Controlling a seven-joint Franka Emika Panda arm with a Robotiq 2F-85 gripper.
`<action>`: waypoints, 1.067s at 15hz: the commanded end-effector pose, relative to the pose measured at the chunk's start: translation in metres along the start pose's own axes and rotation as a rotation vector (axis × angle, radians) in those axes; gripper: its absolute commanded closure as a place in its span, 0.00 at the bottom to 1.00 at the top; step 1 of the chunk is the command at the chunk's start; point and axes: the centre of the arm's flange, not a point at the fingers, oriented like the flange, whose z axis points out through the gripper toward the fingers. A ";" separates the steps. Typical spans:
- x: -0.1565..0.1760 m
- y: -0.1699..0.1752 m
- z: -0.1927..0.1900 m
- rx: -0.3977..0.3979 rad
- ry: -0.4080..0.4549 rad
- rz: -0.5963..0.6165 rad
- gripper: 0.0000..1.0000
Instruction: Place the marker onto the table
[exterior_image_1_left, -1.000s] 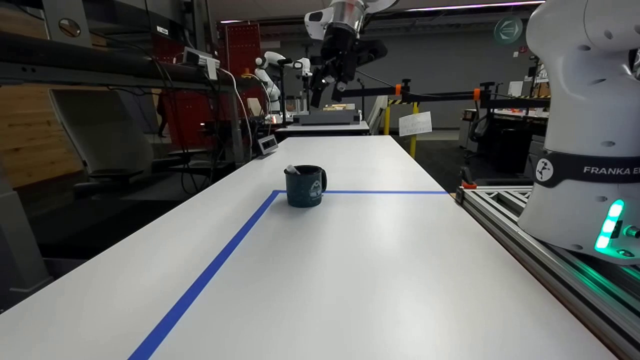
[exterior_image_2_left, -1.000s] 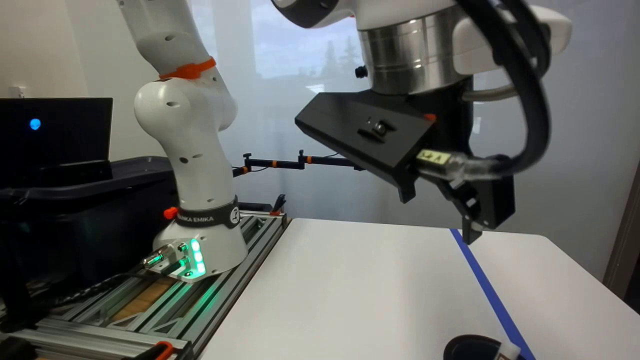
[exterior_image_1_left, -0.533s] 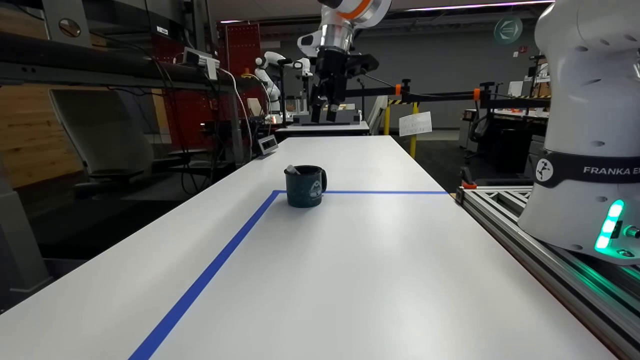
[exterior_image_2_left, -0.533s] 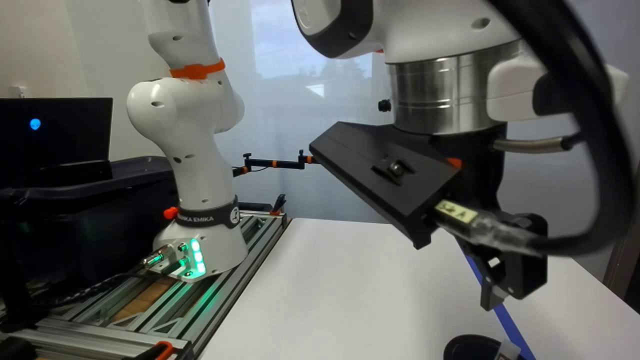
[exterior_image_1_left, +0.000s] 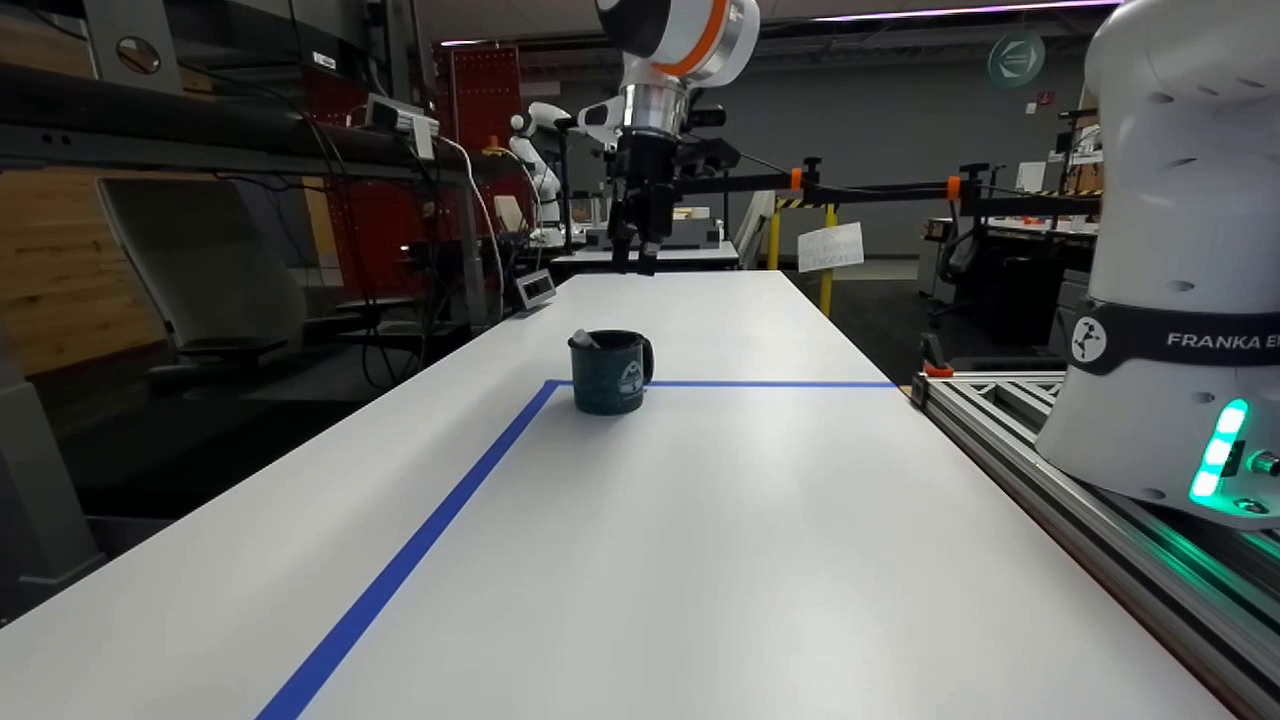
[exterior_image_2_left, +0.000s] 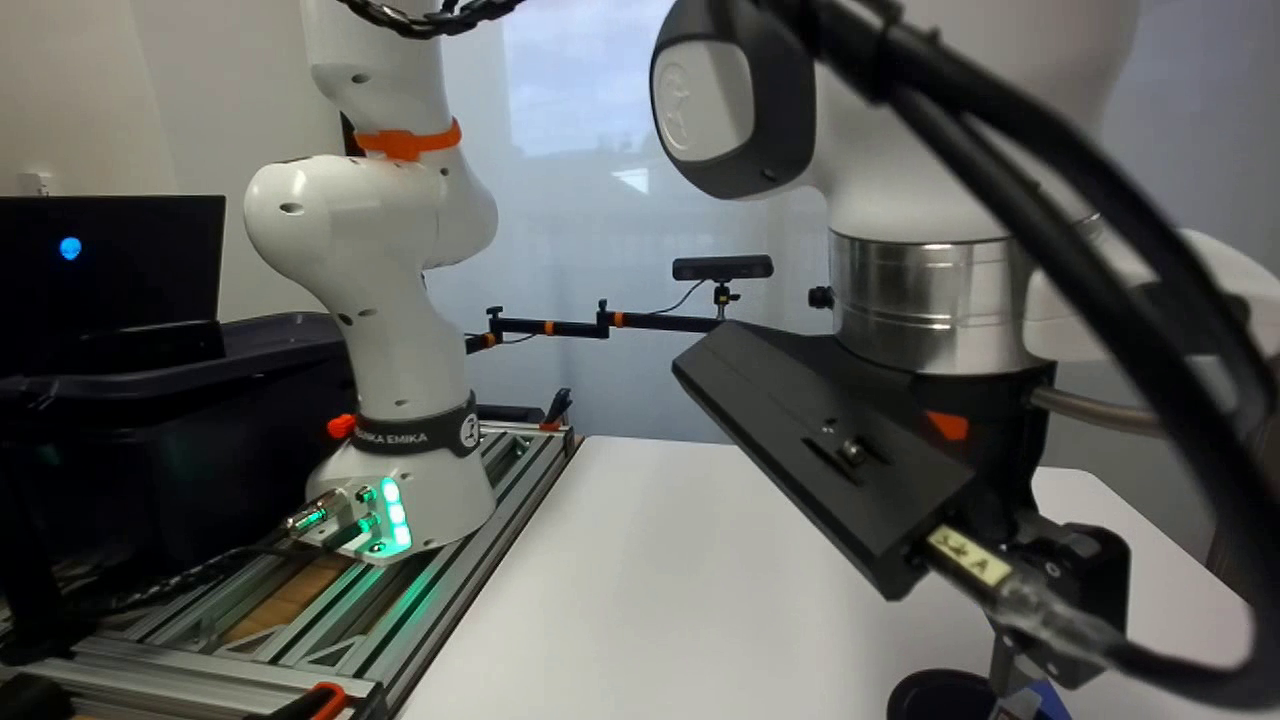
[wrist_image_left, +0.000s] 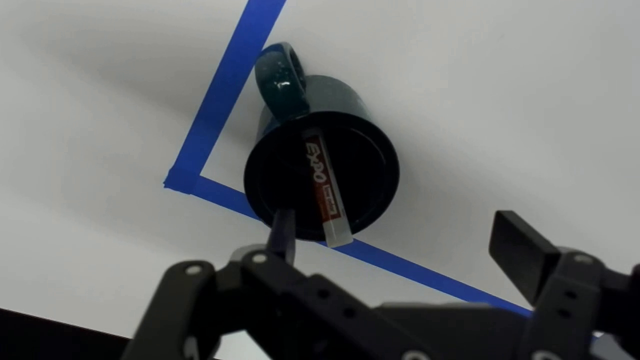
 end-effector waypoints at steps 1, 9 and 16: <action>0.004 0.009 0.019 -0.013 0.022 0.008 0.00; 0.008 0.007 0.033 -0.068 -0.003 0.017 0.00; 0.022 0.008 0.051 -0.076 0.014 -0.011 0.00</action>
